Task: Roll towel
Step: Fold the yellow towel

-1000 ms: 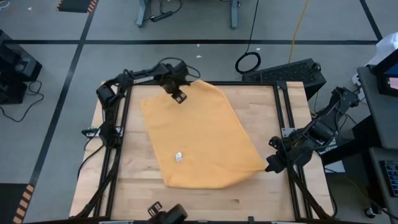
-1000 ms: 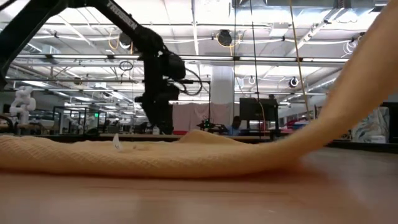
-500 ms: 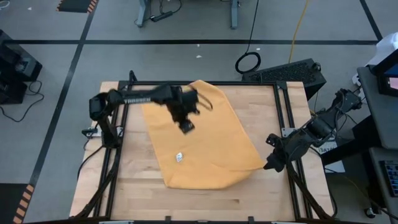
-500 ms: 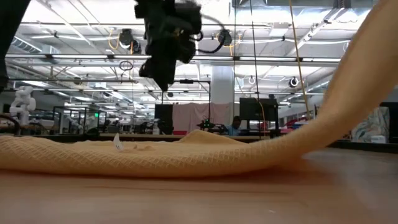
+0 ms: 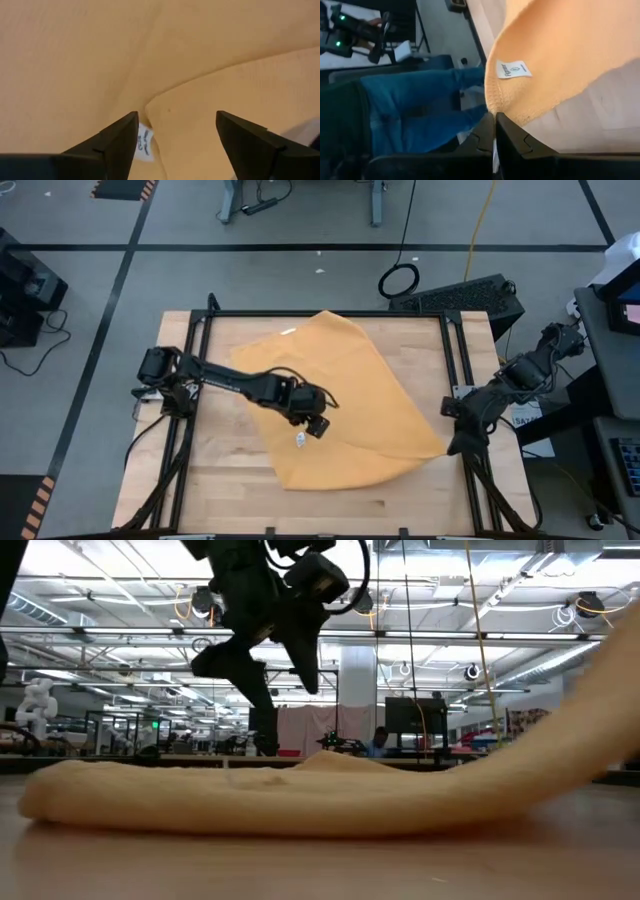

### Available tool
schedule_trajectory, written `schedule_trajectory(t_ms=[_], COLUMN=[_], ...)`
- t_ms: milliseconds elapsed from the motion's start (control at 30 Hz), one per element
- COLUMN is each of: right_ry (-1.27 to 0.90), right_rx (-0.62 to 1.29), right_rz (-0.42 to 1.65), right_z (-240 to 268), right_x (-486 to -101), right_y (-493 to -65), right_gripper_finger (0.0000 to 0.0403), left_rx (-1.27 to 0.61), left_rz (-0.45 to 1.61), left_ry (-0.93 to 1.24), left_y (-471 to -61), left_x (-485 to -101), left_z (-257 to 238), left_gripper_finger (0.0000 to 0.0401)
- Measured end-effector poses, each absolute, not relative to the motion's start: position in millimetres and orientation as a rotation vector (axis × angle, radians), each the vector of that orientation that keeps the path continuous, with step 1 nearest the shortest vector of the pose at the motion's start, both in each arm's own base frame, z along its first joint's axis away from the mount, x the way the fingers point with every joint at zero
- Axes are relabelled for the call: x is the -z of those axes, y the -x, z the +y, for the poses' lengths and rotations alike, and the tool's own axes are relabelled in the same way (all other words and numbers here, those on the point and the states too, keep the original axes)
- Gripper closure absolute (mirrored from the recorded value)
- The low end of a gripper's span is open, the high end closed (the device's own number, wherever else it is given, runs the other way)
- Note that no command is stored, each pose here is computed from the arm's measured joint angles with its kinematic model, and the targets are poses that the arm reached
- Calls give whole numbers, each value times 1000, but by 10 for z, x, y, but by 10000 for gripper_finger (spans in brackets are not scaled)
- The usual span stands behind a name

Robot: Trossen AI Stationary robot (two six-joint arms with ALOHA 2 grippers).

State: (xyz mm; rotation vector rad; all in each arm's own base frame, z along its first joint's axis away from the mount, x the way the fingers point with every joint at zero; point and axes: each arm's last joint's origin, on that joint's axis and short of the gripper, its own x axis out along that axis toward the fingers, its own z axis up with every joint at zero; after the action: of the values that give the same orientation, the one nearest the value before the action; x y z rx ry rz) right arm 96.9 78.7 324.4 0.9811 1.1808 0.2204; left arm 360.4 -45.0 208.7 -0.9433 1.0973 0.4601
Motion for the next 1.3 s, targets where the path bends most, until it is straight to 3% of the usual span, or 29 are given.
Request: schedule_trajectory(t_ms=[400,533,867,1000,1167,1300], right_ry=[-927,-930,-948,-960,-975,-975], right_rx=[-244,-233,-215,-189,-127,-106], right_rz=[1155,1144,1135,1124,1082,1037], right_z=[748,730,715,710,698,694], right_x=[-3245,-3245,-3247,-3246,-3245,-3256], right_y=[-966,-981,-995,-999,-1012,-1030], right_gripper_finger=[403,403,403,403,403,403], left_rx=[-357,-420,-426,-425,-402,-361], left_rz=[1011,1061,1026,1021,1006,1001], left_ry=[891,888,838,814,770,756], left_y=[-3703,-3697,-3725,-3725,-3738,-3728], left_x=[-1758,-1545,-1511,-1510,-1518,-1597], left_z=[-937,-1012,-1033,-1029,-1028,-1031], left_gripper_finger=[183,200,233,276,378,395])
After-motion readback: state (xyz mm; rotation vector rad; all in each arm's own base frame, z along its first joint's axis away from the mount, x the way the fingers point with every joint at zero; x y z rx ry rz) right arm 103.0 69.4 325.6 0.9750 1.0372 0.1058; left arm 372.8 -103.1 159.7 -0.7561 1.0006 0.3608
